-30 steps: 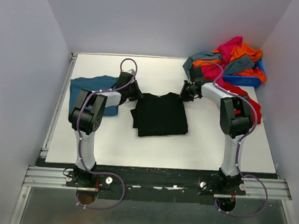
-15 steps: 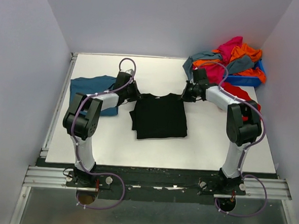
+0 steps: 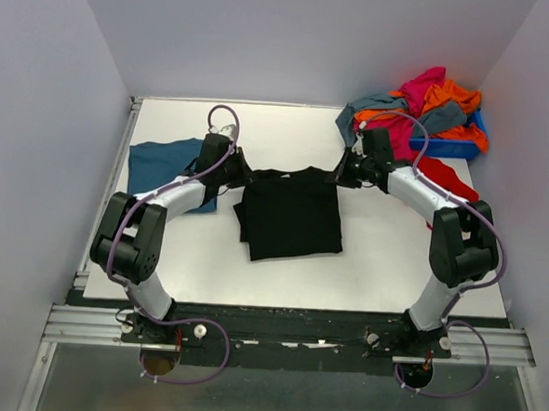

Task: Fold and stack the t-shirts
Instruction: Put the neatly folded tshirt into the corner of the board with both arms

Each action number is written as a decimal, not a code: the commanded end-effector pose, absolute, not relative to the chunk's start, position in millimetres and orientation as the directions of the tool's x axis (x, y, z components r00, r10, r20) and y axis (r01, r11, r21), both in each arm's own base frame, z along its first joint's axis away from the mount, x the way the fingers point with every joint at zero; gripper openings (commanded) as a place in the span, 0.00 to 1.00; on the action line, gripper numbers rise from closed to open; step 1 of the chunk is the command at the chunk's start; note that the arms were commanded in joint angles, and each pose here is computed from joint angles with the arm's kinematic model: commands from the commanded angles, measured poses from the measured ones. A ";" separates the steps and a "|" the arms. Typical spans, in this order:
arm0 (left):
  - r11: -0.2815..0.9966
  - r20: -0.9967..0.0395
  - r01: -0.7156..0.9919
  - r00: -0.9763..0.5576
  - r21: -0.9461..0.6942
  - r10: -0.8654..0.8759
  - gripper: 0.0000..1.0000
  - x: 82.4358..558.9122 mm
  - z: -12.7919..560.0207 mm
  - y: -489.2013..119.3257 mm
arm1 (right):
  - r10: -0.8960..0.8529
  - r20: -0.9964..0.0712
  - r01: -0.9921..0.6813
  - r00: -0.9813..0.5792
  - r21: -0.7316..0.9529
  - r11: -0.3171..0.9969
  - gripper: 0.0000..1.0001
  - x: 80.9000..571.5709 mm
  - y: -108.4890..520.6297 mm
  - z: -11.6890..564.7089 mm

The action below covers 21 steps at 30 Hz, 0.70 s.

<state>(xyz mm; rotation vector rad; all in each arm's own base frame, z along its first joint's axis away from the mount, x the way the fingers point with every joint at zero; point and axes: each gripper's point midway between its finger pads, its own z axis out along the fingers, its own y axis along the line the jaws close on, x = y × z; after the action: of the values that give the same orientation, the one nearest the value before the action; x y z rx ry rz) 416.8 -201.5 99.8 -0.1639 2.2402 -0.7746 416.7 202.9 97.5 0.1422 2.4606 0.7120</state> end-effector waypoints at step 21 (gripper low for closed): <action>0.887 -0.705 -0.152 -0.555 -0.436 -0.442 0.00 349.2 213.7 -76.2 | 0.114 -0.688 -0.464 -0.717 0.593 0.658 0.01 328.0 295.1 239.2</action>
<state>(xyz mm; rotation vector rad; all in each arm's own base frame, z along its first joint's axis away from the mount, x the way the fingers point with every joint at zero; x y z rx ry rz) 361.8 -124.4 186.7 -0.3241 2.1787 -0.5919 342.5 268.5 193.8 -0.1819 2.2661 0.9539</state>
